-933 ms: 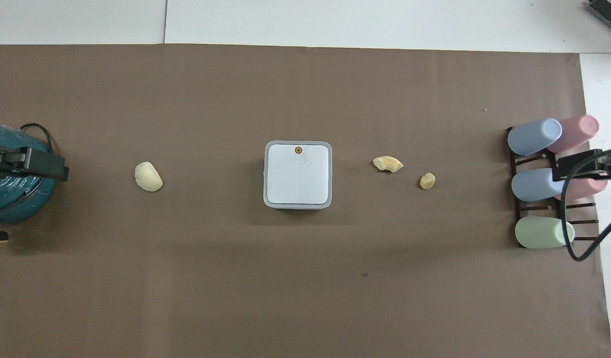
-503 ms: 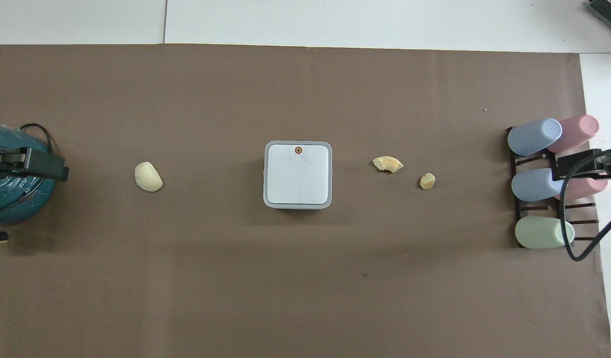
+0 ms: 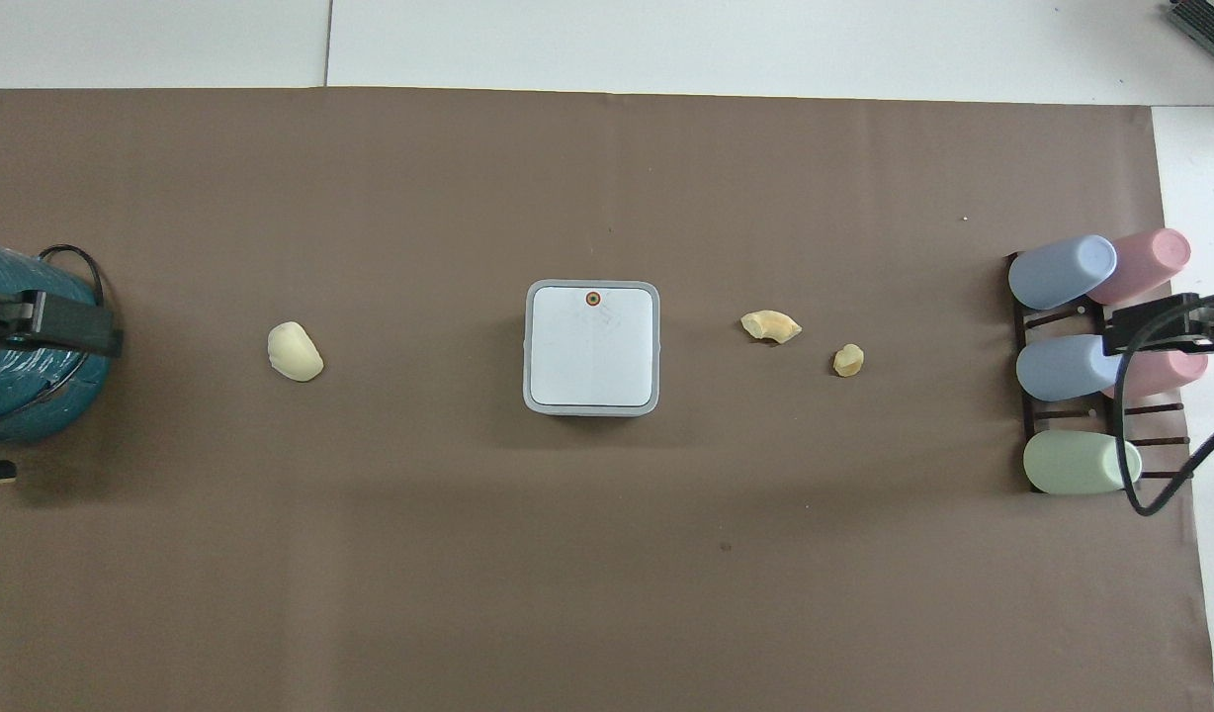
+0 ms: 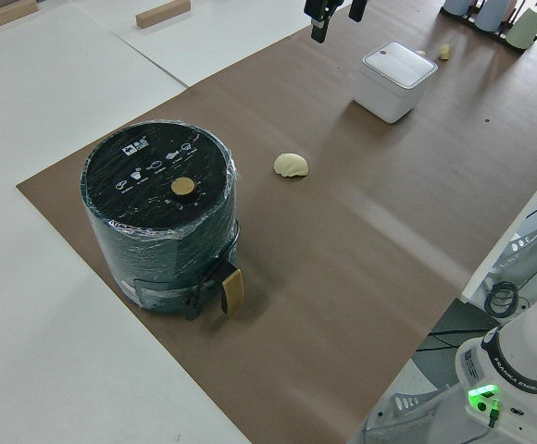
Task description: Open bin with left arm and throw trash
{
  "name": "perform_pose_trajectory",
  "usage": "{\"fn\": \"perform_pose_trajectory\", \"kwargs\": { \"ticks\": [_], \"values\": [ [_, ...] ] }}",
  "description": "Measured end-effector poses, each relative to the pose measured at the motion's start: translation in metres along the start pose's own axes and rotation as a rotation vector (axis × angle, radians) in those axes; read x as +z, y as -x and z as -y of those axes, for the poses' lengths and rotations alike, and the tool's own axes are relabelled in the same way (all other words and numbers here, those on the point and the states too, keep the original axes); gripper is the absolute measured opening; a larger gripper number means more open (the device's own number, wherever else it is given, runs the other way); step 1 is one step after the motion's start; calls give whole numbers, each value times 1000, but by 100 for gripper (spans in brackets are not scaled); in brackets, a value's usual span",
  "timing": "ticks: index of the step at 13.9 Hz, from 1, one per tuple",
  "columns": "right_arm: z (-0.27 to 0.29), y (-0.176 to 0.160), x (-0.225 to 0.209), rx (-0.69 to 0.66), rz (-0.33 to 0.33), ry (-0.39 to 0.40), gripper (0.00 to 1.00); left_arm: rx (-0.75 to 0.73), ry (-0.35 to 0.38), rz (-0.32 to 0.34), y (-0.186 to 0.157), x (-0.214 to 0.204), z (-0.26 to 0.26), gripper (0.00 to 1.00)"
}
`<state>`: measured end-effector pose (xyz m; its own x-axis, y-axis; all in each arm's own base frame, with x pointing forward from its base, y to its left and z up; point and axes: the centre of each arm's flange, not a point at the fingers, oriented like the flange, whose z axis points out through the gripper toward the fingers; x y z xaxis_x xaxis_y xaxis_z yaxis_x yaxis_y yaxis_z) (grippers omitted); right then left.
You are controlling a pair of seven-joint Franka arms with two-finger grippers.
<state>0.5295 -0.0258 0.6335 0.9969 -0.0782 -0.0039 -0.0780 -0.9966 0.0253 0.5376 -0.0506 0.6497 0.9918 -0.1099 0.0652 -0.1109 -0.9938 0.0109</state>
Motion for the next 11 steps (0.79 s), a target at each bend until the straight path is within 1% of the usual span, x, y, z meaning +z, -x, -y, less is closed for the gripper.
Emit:
{"fn": "perform_pose_trajectory", "kwargs": {
  "ticks": [3, 5, 7, 8, 9, 10, 11],
  "values": [
    [2, -1, 9, -4, 5, 0, 100, 88, 6, -37, -4, 13, -51, 100],
    [6, -7, 26, -10, -28, -6, 100, 123, 15, -62, -4, 26, -91, 100],
    [18, -16, 60, -30, -83, -13, 100, 125, 30, -91, -1, 45, -137, 100],
    [29, -17, 79, -48, -96, -14, 100, 118, 38, -100, 1, 56, -159, 98],
    [39, -18, 97, -60, -96, -15, 100, 108, 47, -105, 3, 68, -179, 98],
    [46, -20, 116, -71, -92, -15, 100, 98, 53, -109, 3, 82, -200, 92],
    [51, -24, 136, -79, -86, -14, 100, 87, 50, -116, 2, 97, -220, 77]
  ]
}}
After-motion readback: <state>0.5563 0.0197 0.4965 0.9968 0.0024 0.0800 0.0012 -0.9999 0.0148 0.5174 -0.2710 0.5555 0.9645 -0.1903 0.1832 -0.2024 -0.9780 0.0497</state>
